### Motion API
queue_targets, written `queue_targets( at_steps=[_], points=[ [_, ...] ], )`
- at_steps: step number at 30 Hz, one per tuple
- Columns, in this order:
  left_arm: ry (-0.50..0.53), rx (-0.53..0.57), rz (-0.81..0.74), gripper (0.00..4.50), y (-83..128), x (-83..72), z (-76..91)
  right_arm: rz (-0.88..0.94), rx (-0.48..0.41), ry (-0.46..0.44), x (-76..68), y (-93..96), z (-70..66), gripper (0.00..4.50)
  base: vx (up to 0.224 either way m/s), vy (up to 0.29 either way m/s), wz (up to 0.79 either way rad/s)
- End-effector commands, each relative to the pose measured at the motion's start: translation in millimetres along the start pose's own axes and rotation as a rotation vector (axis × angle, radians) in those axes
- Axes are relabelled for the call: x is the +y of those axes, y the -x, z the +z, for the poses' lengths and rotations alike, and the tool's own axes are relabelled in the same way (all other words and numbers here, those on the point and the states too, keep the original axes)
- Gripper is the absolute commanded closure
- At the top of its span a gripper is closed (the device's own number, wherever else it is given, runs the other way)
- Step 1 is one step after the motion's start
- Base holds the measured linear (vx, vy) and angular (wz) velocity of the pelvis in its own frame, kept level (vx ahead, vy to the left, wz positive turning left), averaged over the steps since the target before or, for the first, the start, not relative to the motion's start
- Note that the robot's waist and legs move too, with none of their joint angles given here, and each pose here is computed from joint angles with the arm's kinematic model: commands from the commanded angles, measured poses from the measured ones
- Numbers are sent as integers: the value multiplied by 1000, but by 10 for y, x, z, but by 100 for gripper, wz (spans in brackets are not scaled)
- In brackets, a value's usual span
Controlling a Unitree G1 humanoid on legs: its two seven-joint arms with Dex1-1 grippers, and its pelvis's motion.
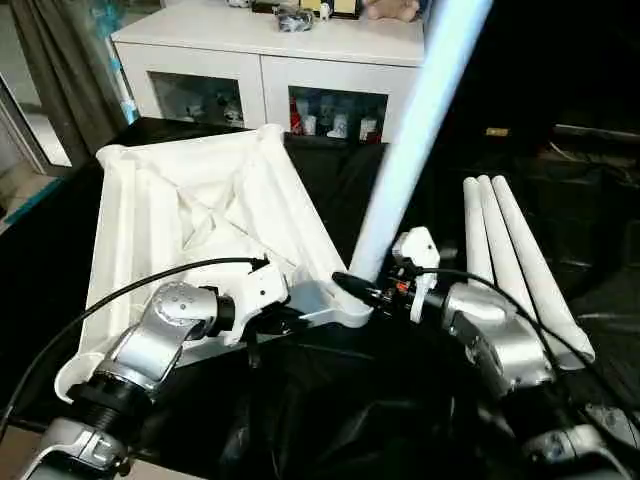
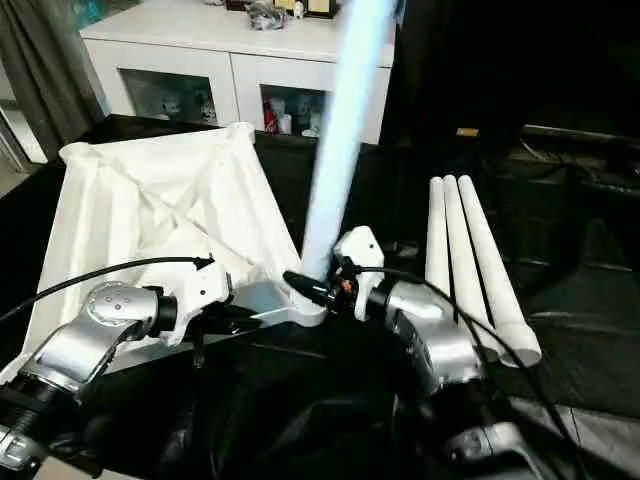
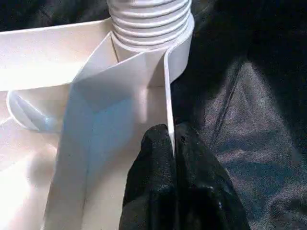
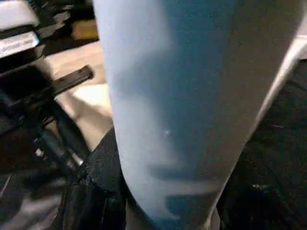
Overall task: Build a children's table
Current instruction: Move to table
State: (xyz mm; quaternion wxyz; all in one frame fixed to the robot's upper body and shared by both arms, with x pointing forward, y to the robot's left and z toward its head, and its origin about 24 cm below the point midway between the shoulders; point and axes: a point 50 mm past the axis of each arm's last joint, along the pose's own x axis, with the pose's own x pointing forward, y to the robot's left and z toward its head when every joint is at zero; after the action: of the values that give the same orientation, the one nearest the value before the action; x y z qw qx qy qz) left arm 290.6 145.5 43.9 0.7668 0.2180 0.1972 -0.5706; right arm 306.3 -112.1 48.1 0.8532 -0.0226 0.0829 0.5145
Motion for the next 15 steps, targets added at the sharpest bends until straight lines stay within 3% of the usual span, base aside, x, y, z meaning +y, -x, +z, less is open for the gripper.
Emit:
queue_targets(
  at_steps=[1, 7, 15],
  points=[
    [-68, -10, -32, 450, -13, -12, 108, 100, 179, -113, 195, -17, -420, 259, 0, 0, 0],
    [-123, 10, -168, 450, 44, -119, 133, 235, 230, -126, 206, 77, -492, 259, 0, 0, 0],
    [-138, 29, -167, 450, 118, -57, 152, 267, 232, -83, 164, 84, -488, 259, 0, 0, 0]
  ],
)
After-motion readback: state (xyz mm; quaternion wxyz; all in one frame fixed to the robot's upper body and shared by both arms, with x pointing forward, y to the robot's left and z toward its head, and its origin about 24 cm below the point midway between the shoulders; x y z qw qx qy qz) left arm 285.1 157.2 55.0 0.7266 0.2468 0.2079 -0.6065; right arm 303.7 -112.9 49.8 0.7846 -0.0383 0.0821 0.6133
